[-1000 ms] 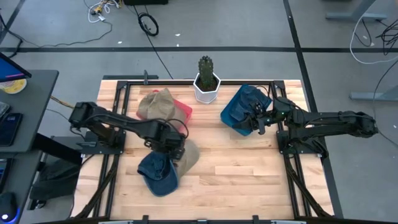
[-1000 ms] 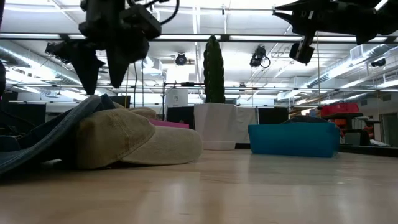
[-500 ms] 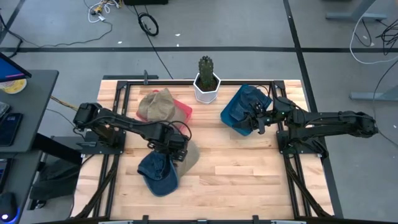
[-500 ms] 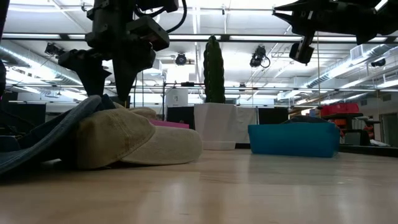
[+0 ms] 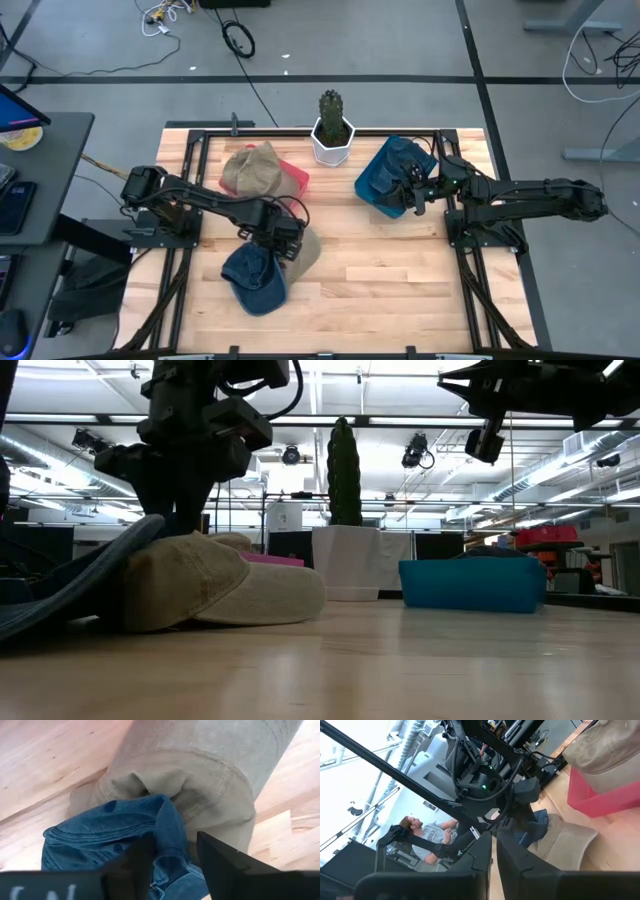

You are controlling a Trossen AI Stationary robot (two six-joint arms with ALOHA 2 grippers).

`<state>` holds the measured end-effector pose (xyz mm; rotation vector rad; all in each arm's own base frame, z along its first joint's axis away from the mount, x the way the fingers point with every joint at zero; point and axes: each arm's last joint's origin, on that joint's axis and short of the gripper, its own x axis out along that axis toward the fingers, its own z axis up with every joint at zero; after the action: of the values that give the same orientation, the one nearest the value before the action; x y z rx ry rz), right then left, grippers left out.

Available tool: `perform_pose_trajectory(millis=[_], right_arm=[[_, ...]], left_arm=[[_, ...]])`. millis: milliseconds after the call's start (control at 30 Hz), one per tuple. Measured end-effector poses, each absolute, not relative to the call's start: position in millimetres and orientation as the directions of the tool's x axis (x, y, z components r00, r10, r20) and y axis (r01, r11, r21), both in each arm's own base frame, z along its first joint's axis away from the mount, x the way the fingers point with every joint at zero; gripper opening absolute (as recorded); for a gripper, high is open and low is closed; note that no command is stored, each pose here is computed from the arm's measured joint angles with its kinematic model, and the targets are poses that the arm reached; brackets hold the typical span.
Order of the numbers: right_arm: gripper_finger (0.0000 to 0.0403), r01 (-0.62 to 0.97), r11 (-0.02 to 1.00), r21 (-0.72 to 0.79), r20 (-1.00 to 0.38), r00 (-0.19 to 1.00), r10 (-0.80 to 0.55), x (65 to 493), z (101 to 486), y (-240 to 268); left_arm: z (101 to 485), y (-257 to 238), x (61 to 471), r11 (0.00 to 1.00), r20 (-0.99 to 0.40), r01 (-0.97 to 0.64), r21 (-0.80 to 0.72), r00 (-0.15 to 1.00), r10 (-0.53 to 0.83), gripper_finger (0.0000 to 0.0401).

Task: Pick & Place hat
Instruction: Put the blue cap into the blue bin

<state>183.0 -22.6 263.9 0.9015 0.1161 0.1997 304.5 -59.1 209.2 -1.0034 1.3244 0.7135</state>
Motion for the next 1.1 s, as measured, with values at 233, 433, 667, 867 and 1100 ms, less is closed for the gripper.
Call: perform_pose_trajectory(millis=[233,433,667,867,1100], right_arm=[[0.0031,-0.123,0.604,0.788,-0.017,0.975,0.221,183,264,-23],[0.0031,-0.124,0.604,0.787,-0.017,0.975,0.221,183,264,-23],[0.0031,-0.124,0.604,0.787,-0.017,0.975,0.221,183,264,-23],[0.0031,-0.121,0.604,0.788,-0.020,0.975,0.221,183,264,-23],[0.0031,-0.118,0.603,0.789,-0.024,0.975,0.222,183,263,-23]], left_arm=[[209,-59,305,0.450,-0.982,-0.874,-0.183,0.145,-0.118,0.0069],[209,-59,305,0.472,-0.982,-0.862,-0.184,0.145,-0.119,0.0013],[214,-62,302,0.488,-0.977,-0.848,-0.205,0.147,-0.155,0.0011],[233,-67,291,0.492,-0.966,-0.833,-0.253,0.191,-0.174,0.0011],[264,-65,274,0.478,-0.935,-0.803,-0.355,0.299,-0.193,0.0011]])
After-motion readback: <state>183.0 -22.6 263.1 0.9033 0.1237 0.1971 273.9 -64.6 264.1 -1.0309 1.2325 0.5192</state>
